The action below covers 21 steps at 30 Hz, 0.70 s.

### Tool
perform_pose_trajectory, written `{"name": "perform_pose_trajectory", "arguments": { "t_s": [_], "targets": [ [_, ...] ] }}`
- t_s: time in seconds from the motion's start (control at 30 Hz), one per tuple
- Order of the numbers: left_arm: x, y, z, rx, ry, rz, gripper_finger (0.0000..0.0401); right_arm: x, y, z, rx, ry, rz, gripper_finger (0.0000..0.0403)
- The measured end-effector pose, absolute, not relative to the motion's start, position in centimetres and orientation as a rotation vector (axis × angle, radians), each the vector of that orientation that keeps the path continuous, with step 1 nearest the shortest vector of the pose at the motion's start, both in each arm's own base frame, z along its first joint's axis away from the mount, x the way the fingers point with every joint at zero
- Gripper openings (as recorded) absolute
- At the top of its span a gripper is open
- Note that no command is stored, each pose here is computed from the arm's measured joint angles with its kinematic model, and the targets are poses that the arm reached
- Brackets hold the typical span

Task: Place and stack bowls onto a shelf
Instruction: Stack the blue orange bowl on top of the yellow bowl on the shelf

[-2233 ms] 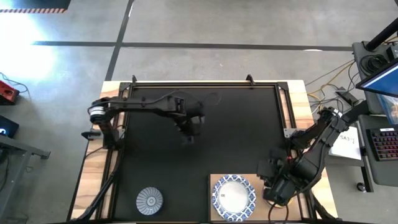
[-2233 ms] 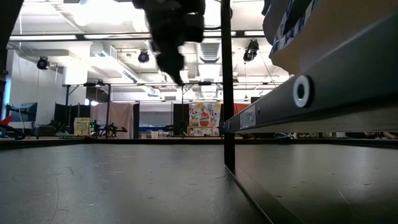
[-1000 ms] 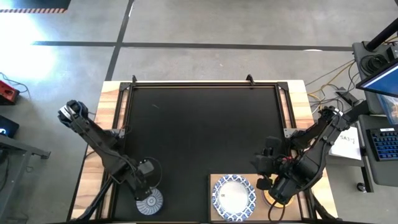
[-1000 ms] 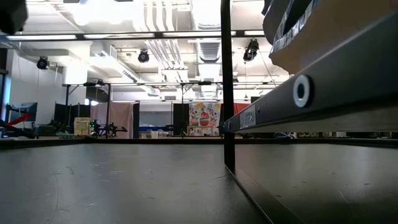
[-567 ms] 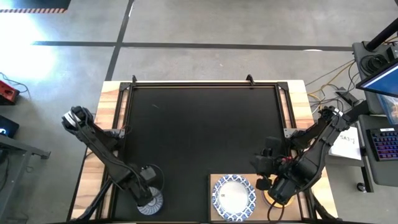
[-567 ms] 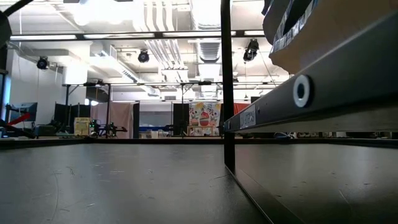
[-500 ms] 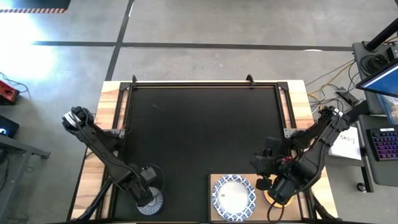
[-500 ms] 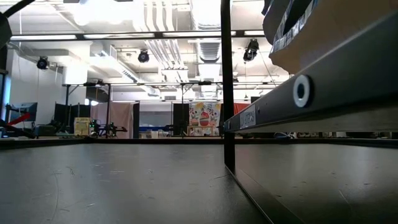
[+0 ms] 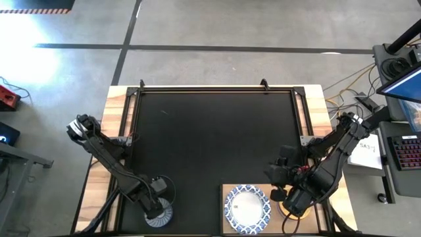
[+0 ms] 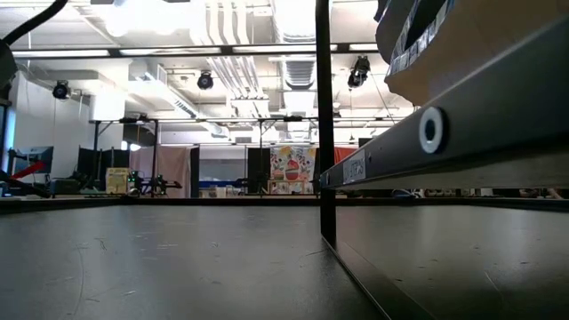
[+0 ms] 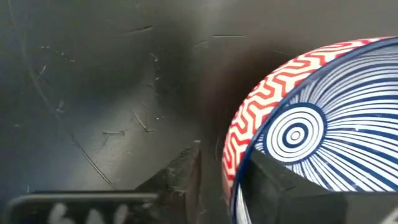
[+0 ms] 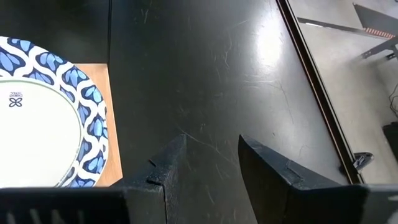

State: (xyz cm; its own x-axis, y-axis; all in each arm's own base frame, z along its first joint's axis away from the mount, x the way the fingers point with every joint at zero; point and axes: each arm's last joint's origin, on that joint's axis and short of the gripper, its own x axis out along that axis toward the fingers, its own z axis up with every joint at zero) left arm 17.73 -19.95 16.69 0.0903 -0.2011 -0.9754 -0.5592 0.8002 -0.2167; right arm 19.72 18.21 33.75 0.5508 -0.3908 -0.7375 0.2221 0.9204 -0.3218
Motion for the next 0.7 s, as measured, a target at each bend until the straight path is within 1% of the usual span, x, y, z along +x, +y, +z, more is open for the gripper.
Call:
{"name": "perform_pose_trajectory", "arguments": {
  "t_s": [0.23,0.5,0.7],
  "targets": [
    [17.9,-19.8,16.6,-0.641,1.476,0.266,0.0011,19.8,18.3,33.8,-0.193,0.916,-0.363,0.0137],
    [19.6,-17.8,17.4,-0.624,1.424,0.222,0.0005,19.8,18.3,33.7,-0.201,0.924,-0.354,0.0137],
    [21.9,-13.9,18.7,-0.570,1.359,0.170,0.0005,19.7,18.3,33.7,-0.190,0.940,-0.345,0.0137]
  ]
}}
